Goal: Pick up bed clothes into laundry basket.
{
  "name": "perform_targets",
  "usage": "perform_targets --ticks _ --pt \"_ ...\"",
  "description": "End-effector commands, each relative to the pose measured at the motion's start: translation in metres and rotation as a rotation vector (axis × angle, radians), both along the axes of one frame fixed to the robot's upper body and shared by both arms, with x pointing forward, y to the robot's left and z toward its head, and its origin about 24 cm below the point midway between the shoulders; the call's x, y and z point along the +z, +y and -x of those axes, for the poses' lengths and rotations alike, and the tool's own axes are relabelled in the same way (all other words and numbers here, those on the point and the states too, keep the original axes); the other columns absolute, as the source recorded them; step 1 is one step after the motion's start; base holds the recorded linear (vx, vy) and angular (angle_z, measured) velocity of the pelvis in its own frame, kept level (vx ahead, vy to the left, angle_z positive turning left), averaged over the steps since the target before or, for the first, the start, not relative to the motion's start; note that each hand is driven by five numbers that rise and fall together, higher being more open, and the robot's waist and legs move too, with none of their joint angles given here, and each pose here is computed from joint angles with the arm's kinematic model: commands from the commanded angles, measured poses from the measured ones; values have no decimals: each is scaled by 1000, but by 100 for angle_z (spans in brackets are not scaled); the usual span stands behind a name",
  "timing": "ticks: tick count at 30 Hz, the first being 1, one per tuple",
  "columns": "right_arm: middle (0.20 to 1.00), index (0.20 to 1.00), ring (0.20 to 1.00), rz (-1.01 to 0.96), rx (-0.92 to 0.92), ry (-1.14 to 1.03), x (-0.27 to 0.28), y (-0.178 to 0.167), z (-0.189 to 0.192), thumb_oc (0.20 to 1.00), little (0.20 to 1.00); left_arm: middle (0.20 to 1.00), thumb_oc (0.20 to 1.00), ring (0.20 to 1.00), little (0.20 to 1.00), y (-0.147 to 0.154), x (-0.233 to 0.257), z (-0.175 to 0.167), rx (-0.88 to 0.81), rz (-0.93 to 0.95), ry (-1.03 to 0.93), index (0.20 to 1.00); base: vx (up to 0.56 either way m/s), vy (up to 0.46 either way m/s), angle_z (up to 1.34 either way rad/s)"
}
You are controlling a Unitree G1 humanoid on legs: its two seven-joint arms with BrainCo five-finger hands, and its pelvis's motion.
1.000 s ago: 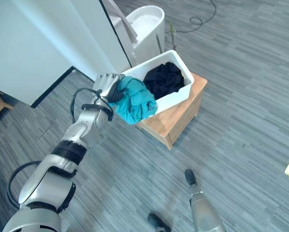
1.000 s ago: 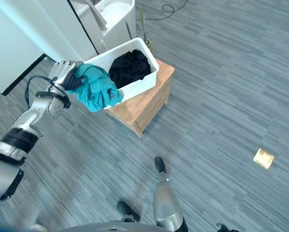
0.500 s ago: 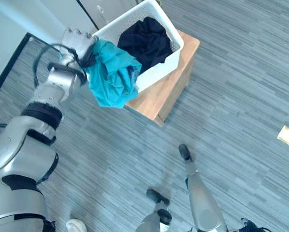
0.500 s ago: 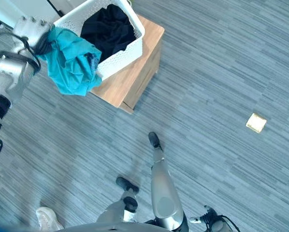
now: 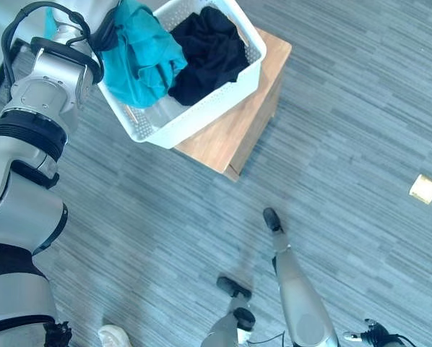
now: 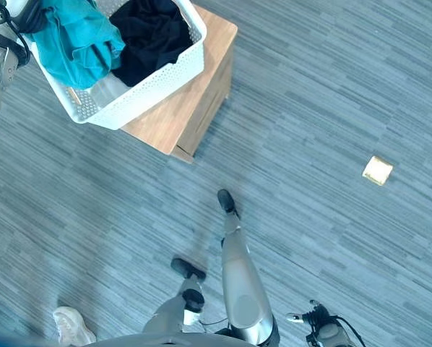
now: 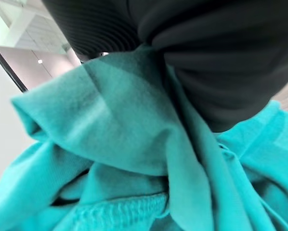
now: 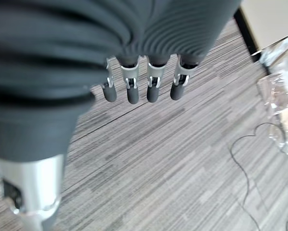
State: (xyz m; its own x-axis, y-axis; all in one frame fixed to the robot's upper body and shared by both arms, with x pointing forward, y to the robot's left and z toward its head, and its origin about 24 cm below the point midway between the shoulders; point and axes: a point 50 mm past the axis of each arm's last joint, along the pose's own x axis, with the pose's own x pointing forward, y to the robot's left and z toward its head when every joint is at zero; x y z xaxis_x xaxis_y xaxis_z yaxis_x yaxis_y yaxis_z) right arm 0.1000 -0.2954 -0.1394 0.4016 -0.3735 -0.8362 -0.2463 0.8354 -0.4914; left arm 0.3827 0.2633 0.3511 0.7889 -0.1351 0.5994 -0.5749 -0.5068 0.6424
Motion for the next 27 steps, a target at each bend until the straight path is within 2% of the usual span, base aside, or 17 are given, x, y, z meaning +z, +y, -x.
perform_targets --ticks 1,2,4,6,7,8,9,11,12,13,15,16,17,20,22,23,27 --pt "1000 1000 1000 -40 -43 28 -9 13 17 1000 1000 200 200 200 200 33 34 22 91 126 -140 200 -53 -33 -10" --pt "1000 1000 1000 -45 -43 19 -9 14 15 1000 1000 1000 1000 1000 1000 34 28 20 93 142 -124 1000 -52 -27 -9" --pt "1000 1000 1000 -58 -42 -7 -8 17 6 1000 1000 1000 1000 1000 1000 32 17 13 93 181 -77 1000 -35 -26 -10" --pt "1000 1000 1000 -117 -40 -77 -5 26 -12 1000 1000 1000 1000 1000 1000 18 9 7 -26 345 -71 1000 -39 -56 -3" --pt "1000 1000 1000 -113 -40 -76 -4 24 -11 1000 1000 1000 1000 1000 1000 19 8 7 -25 351 -69 1000 -29 -40 0" --pt "1000 1000 1000 -157 4 -160 2 33 -30 1000 1000 1000 1000 1000 1000 13 -3 2 -158 598 -57 1000 0 0 0" --pt "1000 1000 1000 -161 27 -199 7 33 -38 1000 1000 1000 1000 1000 1000 13 -12 2 -239 743 -64 1000 0 0 0" --pt "1000 1000 1000 -191 77 -317 21 39 -59 1000 1000 1000 1000 1000 1000 5 -23 5 -394 850 -68 1000 7 4 -5" --pt "1000 1000 1000 -188 80 -314 21 38 -58 1000 1000 1000 1000 1000 1000 6 -26 5 -391 855 -67 1000 32 13 -11" --pt "1000 1000 1000 -188 152 -403 33 45 -73 1000 1000 1000 1000 1000 1000 0 -48 11 -514 945 -54 1000 52 20 -13" --pt "1000 1000 1000 -176 206 -448 41 47 -80 1000 1000 1000 1000 1000 1000 2 -72 15 -562 1054 -44 1000 58 20 -18" --pt "1000 1000 1000 -168 295 -540 59 51 -93 1000 1000 1000 1000 1000 1000 -7 -105 26 -708 1276 -42 1000 67 9 -24" --pt "1000 1000 1000 -162 346 -629 74 56 -106 1000 1000 1000 1000 1000 1000 -16 -119 32 -809 1405 -46 1000 95 5 -17" --pt "1000 1000 1000 -98 477 -746 103 59 -118 1000 1000 1000 1000 1000 1000 -29 -170 60 -920 1644 7 1000 82 -5 8" --pt "1000 1000 1000 -66 548 -817 122 63 -129 1000 1000 1000 1000 1000 1000 -31 -201 78 -928 1786 43 1000 46 -18 24" --pt "1000 1000 1000 -41 609 -856 133 68 -133 1000 1000 1000 1000 1000 1000 -28 -235 95 -853 1906 69 1000 37 -12 28" --pt "1000 1000 1000 -24 654 -909 148 72 -141 1000 1000 1000 1000 1000 1000 -24 -271 122 -734 1956 163 1000 -16 -7 34"
